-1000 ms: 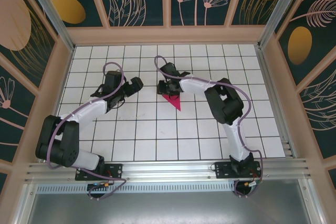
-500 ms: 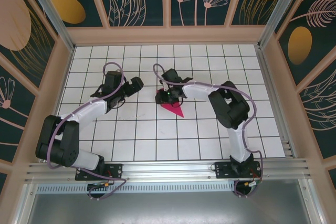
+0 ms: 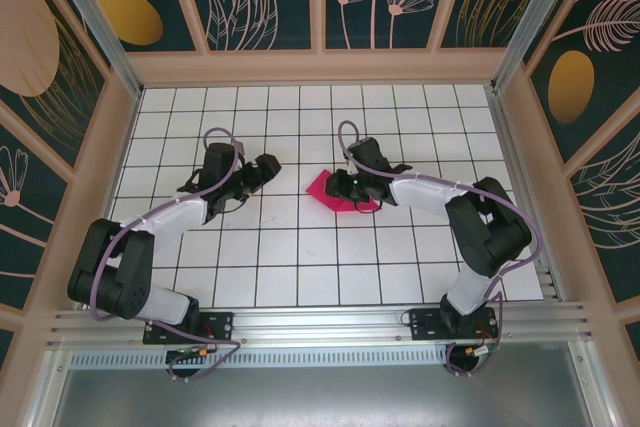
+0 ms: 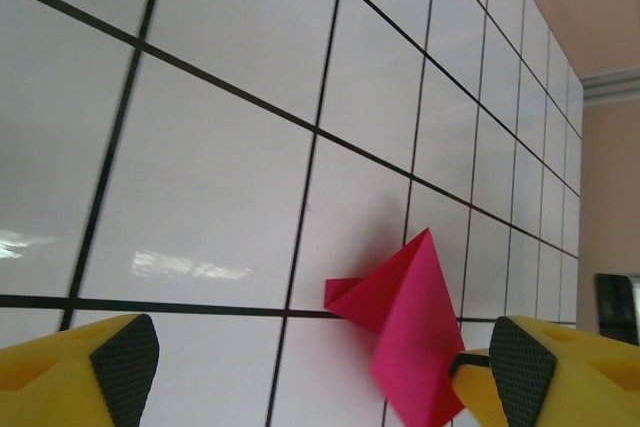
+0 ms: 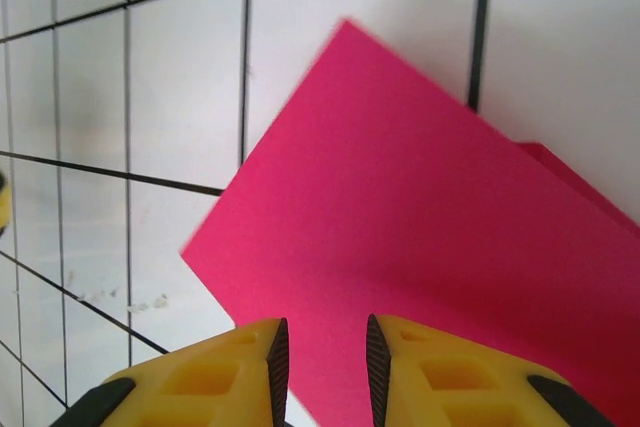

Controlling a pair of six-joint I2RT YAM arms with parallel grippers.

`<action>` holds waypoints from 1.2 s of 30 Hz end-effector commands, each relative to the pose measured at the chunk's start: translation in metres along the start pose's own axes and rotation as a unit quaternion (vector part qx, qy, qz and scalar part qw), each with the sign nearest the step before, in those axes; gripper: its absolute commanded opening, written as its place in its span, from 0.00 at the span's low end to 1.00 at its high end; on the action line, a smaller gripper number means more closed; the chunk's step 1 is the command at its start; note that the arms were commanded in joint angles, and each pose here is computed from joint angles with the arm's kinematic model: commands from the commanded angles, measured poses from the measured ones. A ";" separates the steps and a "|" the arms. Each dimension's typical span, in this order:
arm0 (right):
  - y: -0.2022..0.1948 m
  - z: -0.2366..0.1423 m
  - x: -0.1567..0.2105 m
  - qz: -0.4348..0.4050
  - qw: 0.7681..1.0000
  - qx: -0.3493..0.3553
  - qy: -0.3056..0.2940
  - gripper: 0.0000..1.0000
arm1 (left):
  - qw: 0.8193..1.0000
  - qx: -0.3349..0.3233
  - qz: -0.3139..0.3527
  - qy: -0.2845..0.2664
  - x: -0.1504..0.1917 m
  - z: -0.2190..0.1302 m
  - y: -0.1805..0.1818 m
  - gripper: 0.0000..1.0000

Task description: Fold a paper plane with a square sheet of paper (pick it up from the middle)

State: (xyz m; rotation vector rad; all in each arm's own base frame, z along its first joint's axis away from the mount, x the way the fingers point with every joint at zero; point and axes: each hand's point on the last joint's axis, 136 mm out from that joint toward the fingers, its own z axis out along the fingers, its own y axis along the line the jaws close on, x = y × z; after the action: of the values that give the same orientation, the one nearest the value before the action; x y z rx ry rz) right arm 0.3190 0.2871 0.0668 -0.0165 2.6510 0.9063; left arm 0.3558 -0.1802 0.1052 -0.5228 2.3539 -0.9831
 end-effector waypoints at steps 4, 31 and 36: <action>0.046 -0.013 -0.021 -0.032 0.993 -0.111 -0.024 0.35 | 1.000 0.013 -0.006 0.014 0.012 0.010 -0.008 0.88; -0.084 -0.011 0.003 -0.032 0.992 0.119 0.002 0.32 | 0.999 0.011 0.005 0.033 0.023 0.025 -0.011 0.90; -0.086 0.005 0.021 -0.004 0.993 0.119 0.024 0.32 | 0.999 0.009 0.006 0.035 0.024 0.025 -0.009 0.90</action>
State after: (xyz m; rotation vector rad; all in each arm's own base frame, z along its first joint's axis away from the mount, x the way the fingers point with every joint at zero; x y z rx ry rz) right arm 0.3183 0.2167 0.0206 -0.0202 2.7359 0.5967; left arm 0.3465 -0.2064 0.0794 -0.5047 2.4367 -1.0034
